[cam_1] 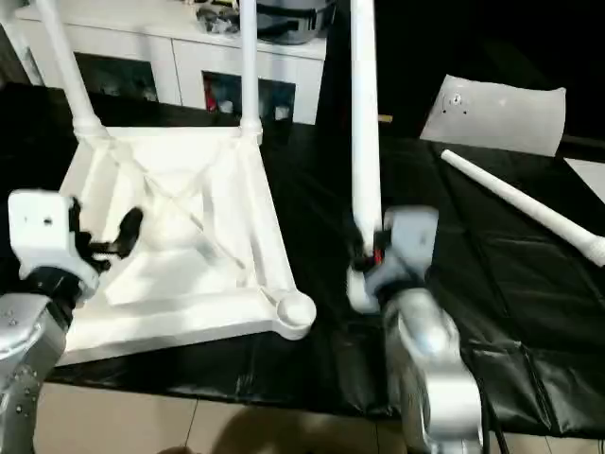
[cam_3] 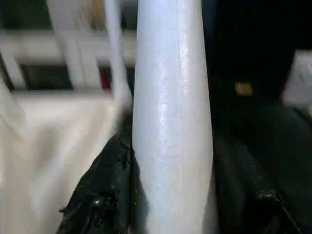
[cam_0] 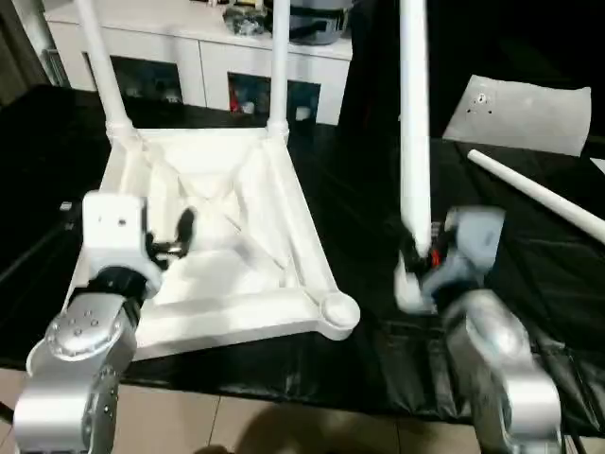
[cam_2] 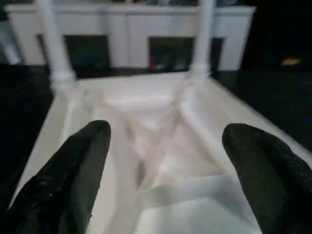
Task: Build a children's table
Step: Pick table leg
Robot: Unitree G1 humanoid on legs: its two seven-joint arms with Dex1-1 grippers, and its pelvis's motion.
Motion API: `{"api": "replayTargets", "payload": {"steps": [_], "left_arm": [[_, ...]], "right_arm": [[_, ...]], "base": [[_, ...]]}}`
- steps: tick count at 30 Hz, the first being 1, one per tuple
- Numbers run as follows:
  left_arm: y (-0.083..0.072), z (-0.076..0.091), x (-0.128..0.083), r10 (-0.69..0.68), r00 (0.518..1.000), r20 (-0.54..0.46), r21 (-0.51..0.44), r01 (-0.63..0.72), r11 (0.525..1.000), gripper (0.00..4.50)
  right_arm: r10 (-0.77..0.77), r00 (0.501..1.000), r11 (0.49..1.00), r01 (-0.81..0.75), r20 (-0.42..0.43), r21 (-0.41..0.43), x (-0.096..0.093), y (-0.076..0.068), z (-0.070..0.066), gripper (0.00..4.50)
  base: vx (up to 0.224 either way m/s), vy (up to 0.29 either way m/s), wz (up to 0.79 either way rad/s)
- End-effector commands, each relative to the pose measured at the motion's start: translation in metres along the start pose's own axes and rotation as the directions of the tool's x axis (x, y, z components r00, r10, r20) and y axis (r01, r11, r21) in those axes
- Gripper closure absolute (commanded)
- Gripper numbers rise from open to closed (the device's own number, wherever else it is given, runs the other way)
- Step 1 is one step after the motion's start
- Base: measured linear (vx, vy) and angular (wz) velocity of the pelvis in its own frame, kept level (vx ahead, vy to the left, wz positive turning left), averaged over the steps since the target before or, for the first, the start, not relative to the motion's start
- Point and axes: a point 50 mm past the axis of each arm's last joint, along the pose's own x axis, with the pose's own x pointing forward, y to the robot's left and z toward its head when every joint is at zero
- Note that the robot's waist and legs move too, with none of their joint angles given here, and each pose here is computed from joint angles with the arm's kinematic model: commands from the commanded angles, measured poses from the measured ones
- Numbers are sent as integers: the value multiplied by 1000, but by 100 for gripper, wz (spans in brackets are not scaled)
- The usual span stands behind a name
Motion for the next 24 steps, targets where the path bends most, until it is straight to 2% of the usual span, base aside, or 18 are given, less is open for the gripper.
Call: {"api": "replayTargets", "payload": {"steps": [1, 2, 3, 4, 7, 9, 10, 11, 14, 15, 19, 21, 22, 23, 24], "left_arm": [[-8, 6, 2, -63, 998, 21, -15, 63, 998, 41], [-8, 6, 2, -63, 998, 21, -15, 63, 998, 41], [-11, 8, 4, -83, 996, 31, -23, 84, 996, 41], [-17, 10, 12, -108, 994, 33, -33, 109, 994, 41], [-24, 15, 26, -133, 990, 43, -40, 135, 990, 41], [-33, 27, 42, -195, 977, 90, -63, 201, 978, 41], [-37, 32, 49, -253, 965, 67, -125, 260, 957, 24], [-38, 35, 53, -264, 963, 61, -164, 270, 949, 24], [-39, 44, 60, -271, 959, 88, -210, 283, 936, 24], [-44, 53, 67, -308, 948, 84, -222, 319, 921, 24], [-55, 65, 81, -352, 934, 60, -156, 357, 921, 24], [-60, 70, 89, -363, 931, 48, -161, 365, 917, 24], [-71, 79, 98, -411, 911, 43, -156, 412, 897, 24], [-79, 83, 101, -443, 896, 37, -150, 443, 884, 24], [-79, 83, 101, -443, 896, 37, -150, 443, 884, 24]], "right_arm": [[14, 999, 996, -18, 47, 91, 1, 0, 8, 265], [14, 999, 996, -18, 47, 91, 1, 0, 8, 265], [29, 996, 991, -39, 79, 125, 3, 1, 10, 265], [58, 990, 987, -77, 130, 142, 7, 5, 14, 265], [87, 982, 972, -121, 168, 202, 14, 5, 19, 265], [136, 972, 923, -195, 193, 333, 24, 1, 25, 265], [201, 959, 874, -268, 202, 405, 27, 3, 28, 265], [231, 950, 857, -300, 209, 418, 28, 4, 30, 265], [268, 938, 838, -339, 219, 429, 31, 5, 32, 265], [342, 915, 819, -402, 213, 409, 34, 8, 33, 265], [470, 861, 772, -509, 197, 381, 35, 15, 34, 265], [517, 834, 744, -549, 192, 381, 35, 18, 35, 265], [594, 786, 703, -611, 171, 364, 33, 25, 36, 265], [624, 765, 690, -635, 158, 347, 31, 29, 35, 265], [624, 765, 690, -635, 158, 347, 31, 29, 35, 265]], "base": [[0, 0, 0], [0, 0, 0], [0, 0, 0], [0, 0, 0], [-35, 2, 0], [-72, -41, -4], [35, -95, -15], [35, -95, -15], [0, 0, 0], [0, 0, 0], [0, 0, 0], [0, 0, 0], [0, 0, 0], [0, 0, 0], [0, 0, 0]]}}
